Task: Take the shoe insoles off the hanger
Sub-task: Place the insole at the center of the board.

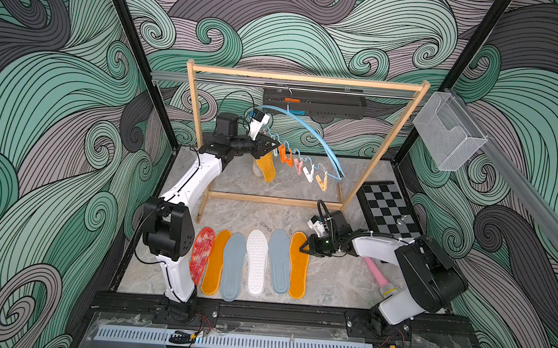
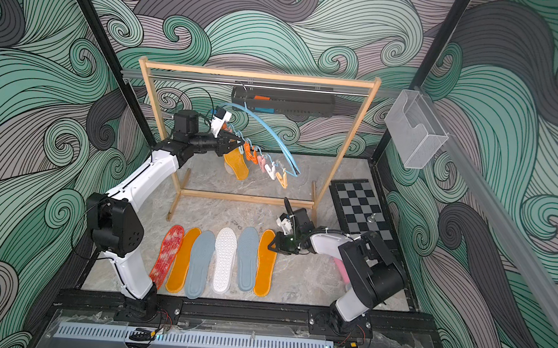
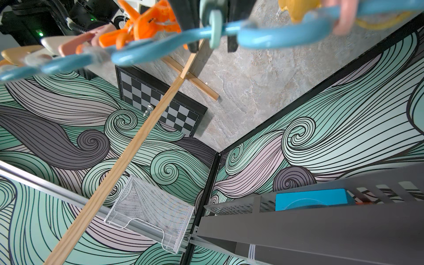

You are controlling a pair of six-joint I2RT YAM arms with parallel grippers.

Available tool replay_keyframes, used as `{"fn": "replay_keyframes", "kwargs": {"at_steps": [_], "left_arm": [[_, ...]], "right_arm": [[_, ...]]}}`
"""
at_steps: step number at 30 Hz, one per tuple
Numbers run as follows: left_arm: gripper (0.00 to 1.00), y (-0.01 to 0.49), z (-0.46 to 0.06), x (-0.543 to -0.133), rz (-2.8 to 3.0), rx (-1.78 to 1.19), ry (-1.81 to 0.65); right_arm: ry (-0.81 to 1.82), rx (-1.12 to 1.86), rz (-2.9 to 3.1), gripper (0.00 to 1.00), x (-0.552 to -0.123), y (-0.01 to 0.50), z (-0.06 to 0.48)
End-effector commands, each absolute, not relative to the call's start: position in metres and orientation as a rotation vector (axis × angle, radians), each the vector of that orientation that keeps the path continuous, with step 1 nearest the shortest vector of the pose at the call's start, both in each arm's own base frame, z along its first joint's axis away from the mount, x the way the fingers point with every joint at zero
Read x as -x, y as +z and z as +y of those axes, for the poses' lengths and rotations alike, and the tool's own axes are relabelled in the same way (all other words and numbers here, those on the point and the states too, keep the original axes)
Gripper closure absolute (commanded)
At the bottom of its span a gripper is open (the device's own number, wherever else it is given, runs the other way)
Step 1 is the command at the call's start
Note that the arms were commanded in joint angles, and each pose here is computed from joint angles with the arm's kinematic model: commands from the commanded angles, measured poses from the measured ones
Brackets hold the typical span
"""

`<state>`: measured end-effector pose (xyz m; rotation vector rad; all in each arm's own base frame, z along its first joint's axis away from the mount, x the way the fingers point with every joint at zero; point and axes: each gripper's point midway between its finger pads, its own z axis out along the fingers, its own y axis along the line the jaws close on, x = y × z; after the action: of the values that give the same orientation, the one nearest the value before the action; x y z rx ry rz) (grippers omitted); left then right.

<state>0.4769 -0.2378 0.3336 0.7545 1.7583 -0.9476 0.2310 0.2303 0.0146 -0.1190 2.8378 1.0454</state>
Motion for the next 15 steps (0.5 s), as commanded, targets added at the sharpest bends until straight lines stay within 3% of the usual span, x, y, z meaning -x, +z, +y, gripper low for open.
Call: {"fn": "replay_keyframes", "kwargs": {"at_steps": [1, 8, 15], "left_arm": [[1.00, 0.327, -0.231, -0.477, 1.787, -0.741, -0.930], [1.00, 0.326, -0.230, -0.478, 1.789, -0.743, -0.923], [1.00, 0.325, -0.230, -0.479, 1.793, -0.739, -0.922]], "right_arm": [[0.992, 0.135, 2.831, 0.66, -0.233, 0.017, 0.227], [0.777, 0.179, 2.796, 0.52, -0.236, 0.030, 0.201], [0.659, 0.296, 2.597, 0.51, -0.239, 0.075, 0.182]]}}
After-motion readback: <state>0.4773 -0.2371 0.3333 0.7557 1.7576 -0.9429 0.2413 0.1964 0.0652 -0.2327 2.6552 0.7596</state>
